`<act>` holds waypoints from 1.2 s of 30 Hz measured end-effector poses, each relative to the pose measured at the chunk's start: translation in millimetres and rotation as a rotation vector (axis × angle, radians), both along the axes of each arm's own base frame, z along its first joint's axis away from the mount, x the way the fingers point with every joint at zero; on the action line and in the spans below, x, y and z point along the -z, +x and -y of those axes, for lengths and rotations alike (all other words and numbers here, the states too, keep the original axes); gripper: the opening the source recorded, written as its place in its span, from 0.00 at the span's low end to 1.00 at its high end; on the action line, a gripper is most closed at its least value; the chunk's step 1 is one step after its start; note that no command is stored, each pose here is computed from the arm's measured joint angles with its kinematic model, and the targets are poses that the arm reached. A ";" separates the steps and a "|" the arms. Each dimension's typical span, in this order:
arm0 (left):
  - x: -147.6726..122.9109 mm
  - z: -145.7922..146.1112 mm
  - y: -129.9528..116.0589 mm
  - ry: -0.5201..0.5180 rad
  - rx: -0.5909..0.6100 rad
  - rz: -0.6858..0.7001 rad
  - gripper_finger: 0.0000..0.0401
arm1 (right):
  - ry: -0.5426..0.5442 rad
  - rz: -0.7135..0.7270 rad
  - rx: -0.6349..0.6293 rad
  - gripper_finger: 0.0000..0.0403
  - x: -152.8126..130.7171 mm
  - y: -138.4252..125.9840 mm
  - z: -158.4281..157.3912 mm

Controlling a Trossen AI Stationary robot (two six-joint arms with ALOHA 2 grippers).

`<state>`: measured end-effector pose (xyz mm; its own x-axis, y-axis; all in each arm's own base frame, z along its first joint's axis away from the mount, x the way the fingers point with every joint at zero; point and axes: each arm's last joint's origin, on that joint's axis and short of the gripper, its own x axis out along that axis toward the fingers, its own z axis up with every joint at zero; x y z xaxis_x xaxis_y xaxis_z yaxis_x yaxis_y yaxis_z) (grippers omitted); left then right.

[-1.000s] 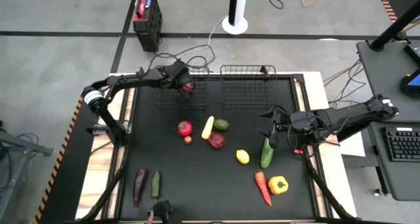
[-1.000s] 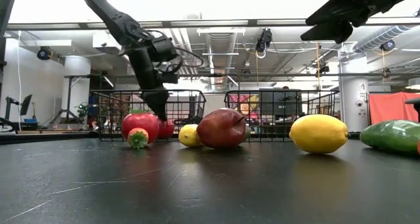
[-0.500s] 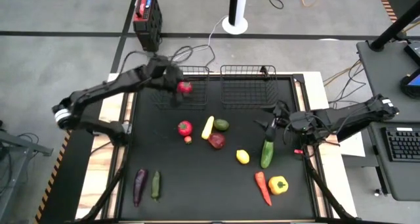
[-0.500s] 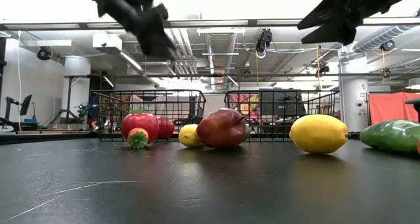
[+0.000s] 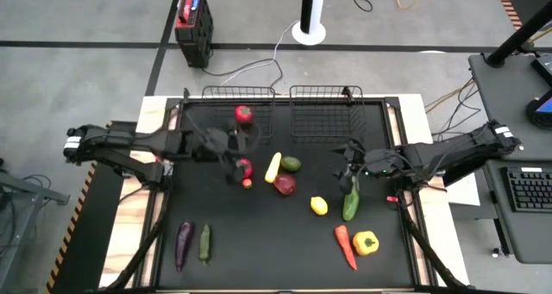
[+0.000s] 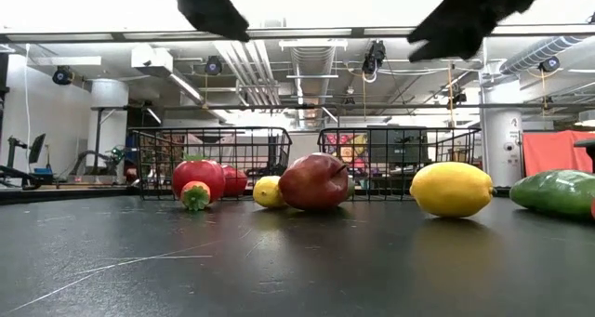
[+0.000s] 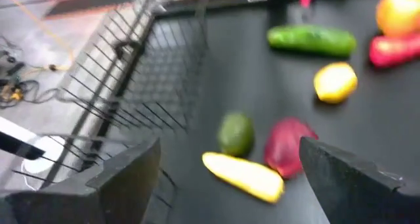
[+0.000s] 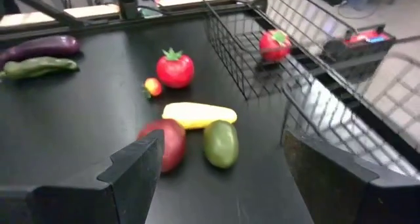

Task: Sort produce into baskets
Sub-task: Put the lemon into the left wire basket

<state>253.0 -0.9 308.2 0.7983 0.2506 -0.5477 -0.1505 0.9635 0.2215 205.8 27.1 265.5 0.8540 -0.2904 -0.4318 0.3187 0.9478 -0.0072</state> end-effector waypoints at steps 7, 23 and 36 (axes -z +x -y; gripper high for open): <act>21.9 5.0 -9.9 0.067 0.012 -0.049 0.86 | 0.058 -0.218 0.094 0.75 -30.2 38.0 1.3; 2.7 27.0 -3.5 -0.061 -0.056 0.100 0.86 | 0.574 -0.846 0.178 0.75 -30.4 87.3 -28.9; 9.4 27.8 -3.9 0.008 -0.049 -0.001 0.86 | 0.577 -0.866 0.241 0.75 36.9 120.6 -55.0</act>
<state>249.1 -28.7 298.8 0.7844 0.2933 -0.5466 -0.1968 0.9533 0.2291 326.4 82.1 228.6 0.1377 0.0313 -0.9900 0.6000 0.7926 0.1085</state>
